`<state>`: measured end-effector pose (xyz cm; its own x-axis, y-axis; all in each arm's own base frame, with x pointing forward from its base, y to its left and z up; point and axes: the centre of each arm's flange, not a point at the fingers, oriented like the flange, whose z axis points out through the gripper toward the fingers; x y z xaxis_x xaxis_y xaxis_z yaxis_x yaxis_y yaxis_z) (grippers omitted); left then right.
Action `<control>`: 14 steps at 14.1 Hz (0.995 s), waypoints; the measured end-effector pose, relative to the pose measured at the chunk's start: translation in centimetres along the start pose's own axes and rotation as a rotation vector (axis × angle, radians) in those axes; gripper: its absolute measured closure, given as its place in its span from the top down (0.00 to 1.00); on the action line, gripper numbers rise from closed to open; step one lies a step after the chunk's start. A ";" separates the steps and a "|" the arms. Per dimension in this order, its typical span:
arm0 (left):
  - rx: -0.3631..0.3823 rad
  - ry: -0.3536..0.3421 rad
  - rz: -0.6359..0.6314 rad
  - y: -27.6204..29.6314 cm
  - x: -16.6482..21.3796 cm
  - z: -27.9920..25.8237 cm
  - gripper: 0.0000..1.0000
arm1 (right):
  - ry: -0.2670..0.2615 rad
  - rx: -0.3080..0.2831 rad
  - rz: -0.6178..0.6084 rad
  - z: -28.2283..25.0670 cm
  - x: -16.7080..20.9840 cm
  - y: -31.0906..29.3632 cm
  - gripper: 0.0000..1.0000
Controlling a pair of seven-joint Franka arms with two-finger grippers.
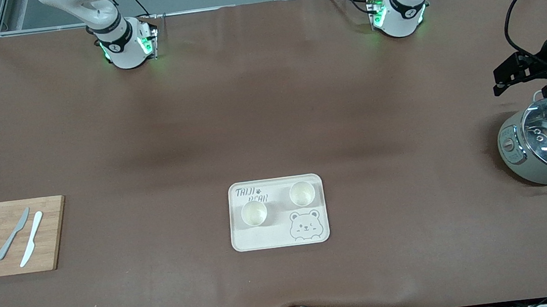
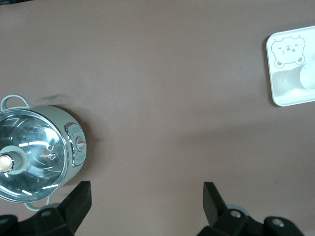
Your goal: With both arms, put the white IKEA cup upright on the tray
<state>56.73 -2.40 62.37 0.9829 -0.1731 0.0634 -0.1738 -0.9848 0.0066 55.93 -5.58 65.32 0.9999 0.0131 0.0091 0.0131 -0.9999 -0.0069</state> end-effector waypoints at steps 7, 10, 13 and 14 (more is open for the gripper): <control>0.001 0.003 -0.028 -1.2 -0.7 -1.2 1.00 | 0.001 0.000 -0.001 0.0 0.0 -0.1 1.00; 0.001 -0.001 -0.034 -1.2 -0.7 -1.1 1.00 | 0.001 0.000 -0.001 0.0 0.0 -0.1 1.00; -0.001 -0.012 -0.030 -1.0 -0.6 -0.6 1.00 | 0.001 0.000 -0.002 0.0 0.0 -0.1 1.00; -0.001 -0.015 -0.026 -0.8 -0.5 -0.4 1.00 | 0.000 0.000 -0.002 0.0 0.0 -0.1 1.00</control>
<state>56.38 -1.54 62.76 0.9879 -0.1477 0.0481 -0.1483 -0.9889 0.0095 55.95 -5.47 65.32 0.9998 0.0147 0.0095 0.0147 -0.9999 -0.0068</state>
